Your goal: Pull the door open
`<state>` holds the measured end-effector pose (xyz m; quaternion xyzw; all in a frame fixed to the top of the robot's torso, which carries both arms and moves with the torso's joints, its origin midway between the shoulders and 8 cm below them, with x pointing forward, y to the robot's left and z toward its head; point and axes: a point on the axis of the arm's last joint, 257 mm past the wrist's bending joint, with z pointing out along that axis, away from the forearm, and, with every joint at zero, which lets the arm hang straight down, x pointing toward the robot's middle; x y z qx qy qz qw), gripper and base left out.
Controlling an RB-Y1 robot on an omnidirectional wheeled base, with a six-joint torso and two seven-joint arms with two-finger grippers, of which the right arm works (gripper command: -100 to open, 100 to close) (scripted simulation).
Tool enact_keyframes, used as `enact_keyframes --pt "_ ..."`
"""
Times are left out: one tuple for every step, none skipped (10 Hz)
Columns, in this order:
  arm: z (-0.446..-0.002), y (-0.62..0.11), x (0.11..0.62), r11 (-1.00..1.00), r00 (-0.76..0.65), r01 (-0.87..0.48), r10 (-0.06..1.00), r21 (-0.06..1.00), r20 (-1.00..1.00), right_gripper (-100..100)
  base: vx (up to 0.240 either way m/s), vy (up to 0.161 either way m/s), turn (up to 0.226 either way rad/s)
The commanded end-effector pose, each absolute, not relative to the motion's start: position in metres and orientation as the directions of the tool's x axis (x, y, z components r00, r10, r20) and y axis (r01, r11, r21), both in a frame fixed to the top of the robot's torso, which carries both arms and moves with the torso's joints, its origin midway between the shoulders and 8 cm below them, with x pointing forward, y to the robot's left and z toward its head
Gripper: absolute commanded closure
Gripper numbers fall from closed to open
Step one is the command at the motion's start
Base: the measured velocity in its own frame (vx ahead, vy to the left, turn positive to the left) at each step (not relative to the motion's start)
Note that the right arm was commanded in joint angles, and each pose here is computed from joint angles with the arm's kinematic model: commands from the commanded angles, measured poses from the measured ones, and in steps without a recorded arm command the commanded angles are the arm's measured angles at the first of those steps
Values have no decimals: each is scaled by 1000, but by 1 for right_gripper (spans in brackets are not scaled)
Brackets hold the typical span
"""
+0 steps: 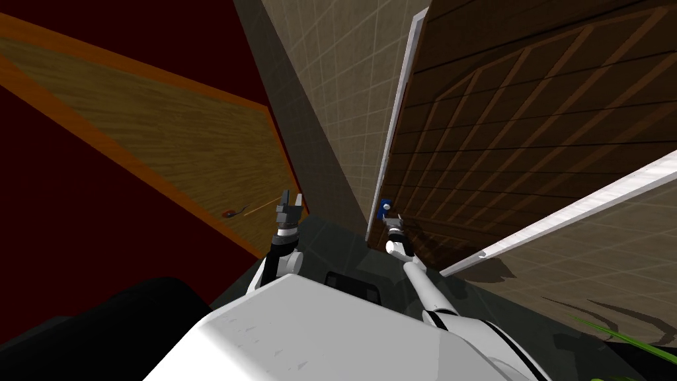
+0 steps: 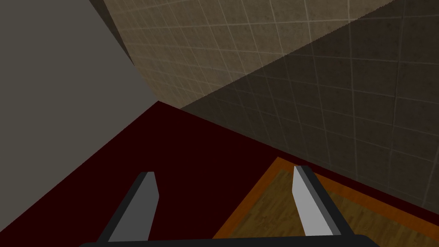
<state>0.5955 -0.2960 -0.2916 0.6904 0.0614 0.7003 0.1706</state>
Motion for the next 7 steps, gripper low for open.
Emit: enact_keyframes --pt "-293 -288 597 -961 8 -154 230 229 973 -100 -92 -63 69" --pt "-293 -284 599 -972 6 -154 180 178 984 -100 -81 -52 53" --pt "-294 -280 600 -979 4 -153 135 134 991 -100 -79 -41 43" --pt "-295 -277 601 -984 3 -153 97 96 995 -100 -79 -41 42" --pt "-295 -274 602 -986 2 -153 65 65 998 -100 -61 -49 37" --pt "-296 -272 603 -988 1 -152 36 35 999 -100 -49 -41 33" --pt "-296 -269 604 -988 0 -152 4 4 1000 -100 -52 -35 31"
